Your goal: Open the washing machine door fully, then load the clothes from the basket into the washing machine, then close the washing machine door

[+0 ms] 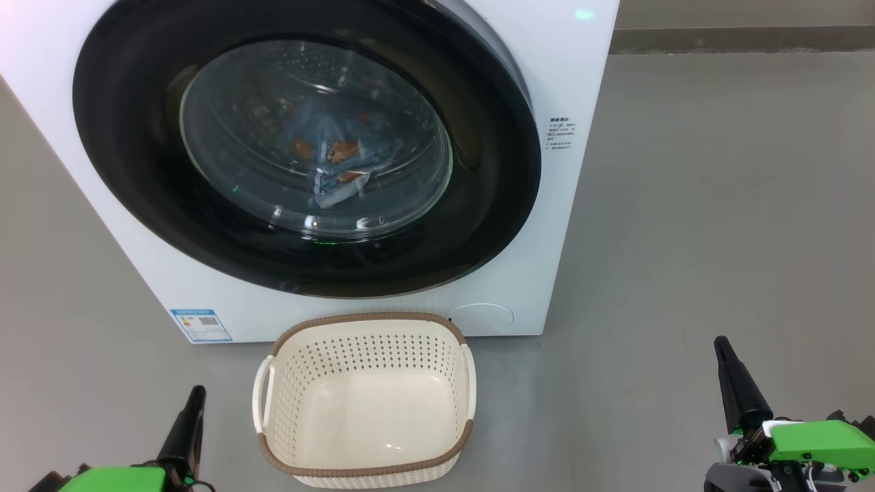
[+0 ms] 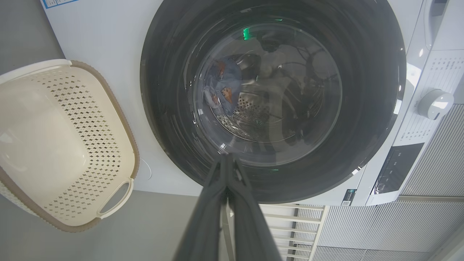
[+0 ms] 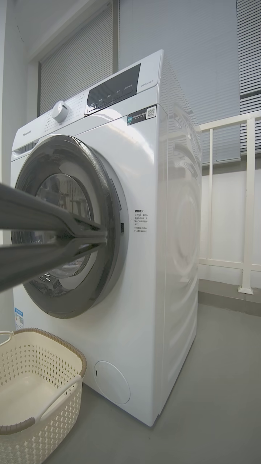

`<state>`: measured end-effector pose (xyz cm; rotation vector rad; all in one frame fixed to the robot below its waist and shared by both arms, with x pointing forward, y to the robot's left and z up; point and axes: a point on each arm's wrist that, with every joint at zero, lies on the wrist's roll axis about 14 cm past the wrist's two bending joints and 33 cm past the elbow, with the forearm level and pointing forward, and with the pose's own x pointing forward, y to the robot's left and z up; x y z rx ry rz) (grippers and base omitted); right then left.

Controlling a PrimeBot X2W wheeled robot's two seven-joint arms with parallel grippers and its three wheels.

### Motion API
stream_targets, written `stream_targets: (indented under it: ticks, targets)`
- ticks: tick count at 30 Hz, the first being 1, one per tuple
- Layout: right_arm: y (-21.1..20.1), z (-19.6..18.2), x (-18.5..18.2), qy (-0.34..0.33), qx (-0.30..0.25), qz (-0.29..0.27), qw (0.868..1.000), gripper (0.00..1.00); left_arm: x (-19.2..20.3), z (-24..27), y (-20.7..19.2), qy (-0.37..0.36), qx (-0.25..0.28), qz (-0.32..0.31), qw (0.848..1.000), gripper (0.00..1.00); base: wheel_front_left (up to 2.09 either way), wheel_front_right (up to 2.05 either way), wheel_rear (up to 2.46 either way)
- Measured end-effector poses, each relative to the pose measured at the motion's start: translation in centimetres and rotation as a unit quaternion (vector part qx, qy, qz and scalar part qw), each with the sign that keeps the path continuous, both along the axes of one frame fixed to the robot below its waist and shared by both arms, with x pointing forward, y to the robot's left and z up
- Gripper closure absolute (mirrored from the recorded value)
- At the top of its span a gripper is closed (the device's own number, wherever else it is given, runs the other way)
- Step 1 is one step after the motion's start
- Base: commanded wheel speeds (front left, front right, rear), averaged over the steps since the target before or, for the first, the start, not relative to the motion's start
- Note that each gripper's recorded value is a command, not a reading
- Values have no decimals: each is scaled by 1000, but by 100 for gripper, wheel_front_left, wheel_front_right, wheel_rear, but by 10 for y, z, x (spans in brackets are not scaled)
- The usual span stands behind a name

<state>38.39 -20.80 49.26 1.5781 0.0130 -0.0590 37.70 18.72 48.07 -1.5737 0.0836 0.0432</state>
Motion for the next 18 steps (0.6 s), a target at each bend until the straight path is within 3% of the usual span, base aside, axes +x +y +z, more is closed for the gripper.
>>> stream_targets:
  ticks: [18]
  targets:
    - [0,0,0,0,0,-1,1000,100,0,0,0,0,0,0,1000,100,0,0,0]
